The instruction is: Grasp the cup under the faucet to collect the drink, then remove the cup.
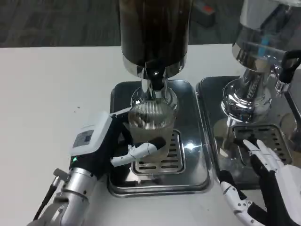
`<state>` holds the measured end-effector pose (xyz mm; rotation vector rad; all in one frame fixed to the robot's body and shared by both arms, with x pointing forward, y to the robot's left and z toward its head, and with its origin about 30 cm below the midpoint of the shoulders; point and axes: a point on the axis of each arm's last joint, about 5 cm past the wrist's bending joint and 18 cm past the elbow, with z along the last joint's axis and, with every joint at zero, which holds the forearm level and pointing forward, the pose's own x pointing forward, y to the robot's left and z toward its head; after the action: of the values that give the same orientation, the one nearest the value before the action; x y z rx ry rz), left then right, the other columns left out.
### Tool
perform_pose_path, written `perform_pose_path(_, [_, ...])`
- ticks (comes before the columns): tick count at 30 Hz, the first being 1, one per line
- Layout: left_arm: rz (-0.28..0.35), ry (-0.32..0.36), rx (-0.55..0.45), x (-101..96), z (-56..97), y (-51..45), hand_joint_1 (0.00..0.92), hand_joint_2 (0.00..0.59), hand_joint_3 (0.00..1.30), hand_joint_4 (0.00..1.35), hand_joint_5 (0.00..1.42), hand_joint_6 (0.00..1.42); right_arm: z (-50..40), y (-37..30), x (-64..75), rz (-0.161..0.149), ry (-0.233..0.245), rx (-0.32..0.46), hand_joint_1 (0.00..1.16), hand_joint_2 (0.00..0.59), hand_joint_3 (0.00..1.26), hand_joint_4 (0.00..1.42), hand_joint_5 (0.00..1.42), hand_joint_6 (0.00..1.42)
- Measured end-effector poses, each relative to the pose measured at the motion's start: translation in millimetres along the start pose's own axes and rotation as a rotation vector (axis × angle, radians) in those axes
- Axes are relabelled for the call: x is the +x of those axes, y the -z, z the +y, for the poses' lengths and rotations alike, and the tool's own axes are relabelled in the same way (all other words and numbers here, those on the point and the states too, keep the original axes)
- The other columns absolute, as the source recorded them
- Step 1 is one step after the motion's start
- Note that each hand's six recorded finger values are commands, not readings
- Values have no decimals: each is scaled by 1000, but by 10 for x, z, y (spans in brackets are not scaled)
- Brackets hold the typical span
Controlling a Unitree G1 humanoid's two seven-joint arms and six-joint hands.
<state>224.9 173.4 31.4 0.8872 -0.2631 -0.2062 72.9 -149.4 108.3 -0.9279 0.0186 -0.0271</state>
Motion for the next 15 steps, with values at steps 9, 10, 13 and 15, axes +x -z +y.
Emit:
perform_pose_path(9, [-5, 5, 4, 5, 10, 3, 106, 93, 528, 596, 751, 1045, 11, -15, 2, -1, 0, 3, 222, 394, 165, 74, 86, 253])
perform_pose_path(10, [-5, 6, 4, 5, 11, 3, 105, 92, 526, 594, 749, 1045, 11, -16, 3, -1, 1, 3, 222, 394, 165, 74, 86, 255])
perform_pose_path(13, [-9, 8, 9, 11, 17, 4, 92, 83, 490, 546, 710, 1010, 9, -19, 12, -5, 4, 3, 221, 390, 174, 74, 95, 262])
perform_pose_path(15, [-11, 10, 11, 12, 19, 5, 82, 73, 453, 512, 676, 971, 9, -21, 18, -6, 6, 4, 221, 388, 176, 74, 96, 263])
